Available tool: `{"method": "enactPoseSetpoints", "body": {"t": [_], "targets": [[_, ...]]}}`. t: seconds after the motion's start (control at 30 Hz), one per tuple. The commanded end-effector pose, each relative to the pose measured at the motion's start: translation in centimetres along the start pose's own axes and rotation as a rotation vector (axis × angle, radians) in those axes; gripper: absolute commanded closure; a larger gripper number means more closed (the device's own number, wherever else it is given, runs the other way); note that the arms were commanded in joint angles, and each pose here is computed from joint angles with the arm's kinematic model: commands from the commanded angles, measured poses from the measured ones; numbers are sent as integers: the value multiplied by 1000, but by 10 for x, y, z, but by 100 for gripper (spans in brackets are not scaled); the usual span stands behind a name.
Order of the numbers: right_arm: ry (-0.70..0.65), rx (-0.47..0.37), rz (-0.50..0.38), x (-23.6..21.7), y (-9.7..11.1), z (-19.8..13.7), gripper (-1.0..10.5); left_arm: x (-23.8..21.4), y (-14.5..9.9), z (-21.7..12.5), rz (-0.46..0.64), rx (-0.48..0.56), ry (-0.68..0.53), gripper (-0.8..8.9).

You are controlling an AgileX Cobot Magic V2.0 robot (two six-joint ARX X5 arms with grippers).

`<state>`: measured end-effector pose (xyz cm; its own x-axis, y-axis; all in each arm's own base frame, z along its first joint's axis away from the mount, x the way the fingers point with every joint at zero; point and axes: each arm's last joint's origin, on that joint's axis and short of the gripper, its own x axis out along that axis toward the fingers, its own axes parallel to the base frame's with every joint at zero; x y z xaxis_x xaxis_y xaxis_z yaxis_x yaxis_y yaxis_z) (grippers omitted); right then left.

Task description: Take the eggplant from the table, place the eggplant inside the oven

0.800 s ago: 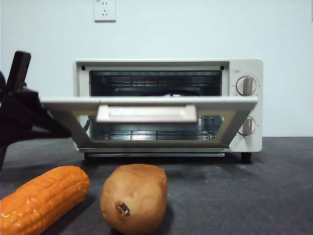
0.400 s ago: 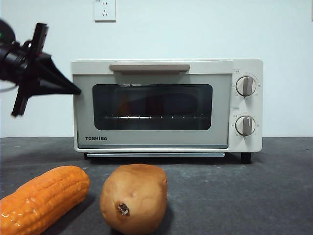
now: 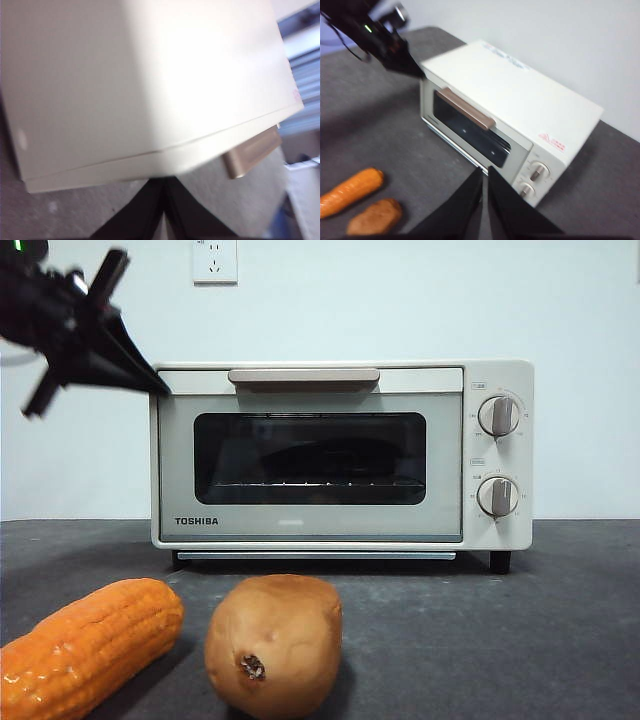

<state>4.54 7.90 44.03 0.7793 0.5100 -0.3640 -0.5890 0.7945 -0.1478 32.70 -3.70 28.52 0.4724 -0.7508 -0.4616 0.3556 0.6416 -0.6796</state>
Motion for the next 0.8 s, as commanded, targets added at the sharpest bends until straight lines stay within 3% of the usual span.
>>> {"method": "enactPoseSetpoints", "body": {"t": [0.03, 0.3, 0.4, 0.6, 0.8], "targets": [[14, 9, -31, 8, 5, 1, 943, -20, -30, 7, 18, 121, -68, 810], [109, 15, -131, 45, 12, -16, 943, -70, -110, -30, 247, 353, -209, 810], [136, 42, -124, 63, 13, -29, 943, -79, -124, -53, 300, 399, -258, 810], [114, 121, -147, 96, 10, -61, 943, -82, -119, -106, 377, 425, -333, 810], [-31, 202, -165, 121, 11, -98, 943, -77, -101, -147, 419, 440, -386, 810]]}}
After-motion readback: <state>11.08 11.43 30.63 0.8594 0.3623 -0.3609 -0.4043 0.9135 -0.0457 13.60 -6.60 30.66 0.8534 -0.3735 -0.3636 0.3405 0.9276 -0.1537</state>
